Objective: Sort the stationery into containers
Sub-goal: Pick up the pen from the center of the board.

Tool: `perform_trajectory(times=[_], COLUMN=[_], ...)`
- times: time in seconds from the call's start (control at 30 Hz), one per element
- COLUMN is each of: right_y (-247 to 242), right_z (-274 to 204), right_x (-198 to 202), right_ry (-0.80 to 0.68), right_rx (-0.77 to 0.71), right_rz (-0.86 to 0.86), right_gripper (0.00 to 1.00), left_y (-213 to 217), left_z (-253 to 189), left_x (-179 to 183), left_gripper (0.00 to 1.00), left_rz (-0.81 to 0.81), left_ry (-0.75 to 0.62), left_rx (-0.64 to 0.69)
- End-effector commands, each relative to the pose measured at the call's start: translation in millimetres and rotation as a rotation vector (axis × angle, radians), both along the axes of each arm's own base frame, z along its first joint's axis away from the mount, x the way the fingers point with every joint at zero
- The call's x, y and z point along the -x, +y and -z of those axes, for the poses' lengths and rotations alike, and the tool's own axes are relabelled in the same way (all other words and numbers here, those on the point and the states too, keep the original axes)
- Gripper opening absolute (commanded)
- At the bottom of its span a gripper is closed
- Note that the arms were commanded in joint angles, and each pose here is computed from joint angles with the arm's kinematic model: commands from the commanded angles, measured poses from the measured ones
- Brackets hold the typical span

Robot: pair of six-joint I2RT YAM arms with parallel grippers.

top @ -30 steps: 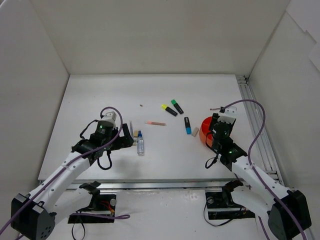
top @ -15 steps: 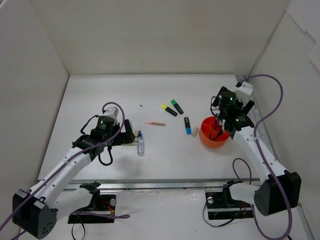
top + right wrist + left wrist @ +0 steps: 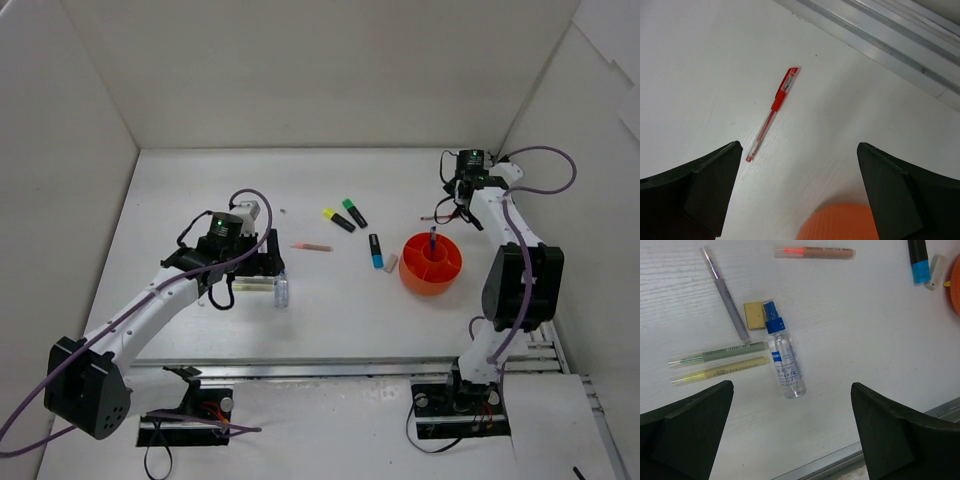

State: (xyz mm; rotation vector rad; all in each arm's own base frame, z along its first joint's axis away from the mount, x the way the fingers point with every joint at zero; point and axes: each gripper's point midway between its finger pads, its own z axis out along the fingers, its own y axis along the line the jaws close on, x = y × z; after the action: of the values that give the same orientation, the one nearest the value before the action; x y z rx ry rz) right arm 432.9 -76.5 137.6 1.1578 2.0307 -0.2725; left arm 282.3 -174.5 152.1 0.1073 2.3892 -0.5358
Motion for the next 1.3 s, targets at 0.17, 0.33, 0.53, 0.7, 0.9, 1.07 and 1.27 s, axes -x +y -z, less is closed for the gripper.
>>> perform_trajectory(times=[0.17, 0.33, 0.53, 0.7, 0.9, 1.07, 1.27], right_y=[-41, -39, -35, -29, -28, -33, -35], right_z=[16, 43, 71, 98, 107, 106, 97], right_x=[-21, -36, -46, -51, -53, -54, -52], right_ry=[-0.011, 0.041, 0.108, 0.159, 0.178, 0.182, 0.181], right_rx=[-0.049, -0.113, -0.154, -0.201, -0.195, -0.178, -0.154], right_rz=[0.246, 0.234, 0.21, 0.193, 0.192, 0.188, 0.169], right_gripper=[0.98, 0.98, 0.95, 0.89, 0.68, 0.42, 0.08], left_y=[0, 1, 3, 0, 4, 5, 7], left_z=[-35, -40, -33, -28, -26, -22, -20], left_x=[-15, -16, -17, -21, -25, -27, -27], left_gripper=[1.0, 1.0, 1.0, 1.0, 1.0, 1.0, 1.0], left_rz=[0.037, 0.051, 0.05, 0.054, 0.044, 0.052, 0.05], left_ry=[-0.133, -0.147, -0.134, -0.12, -0.114, -0.107, -0.095], left_rx=[0.007, -0.004, -0.012, -0.012, -0.015, -0.016, -0.015])
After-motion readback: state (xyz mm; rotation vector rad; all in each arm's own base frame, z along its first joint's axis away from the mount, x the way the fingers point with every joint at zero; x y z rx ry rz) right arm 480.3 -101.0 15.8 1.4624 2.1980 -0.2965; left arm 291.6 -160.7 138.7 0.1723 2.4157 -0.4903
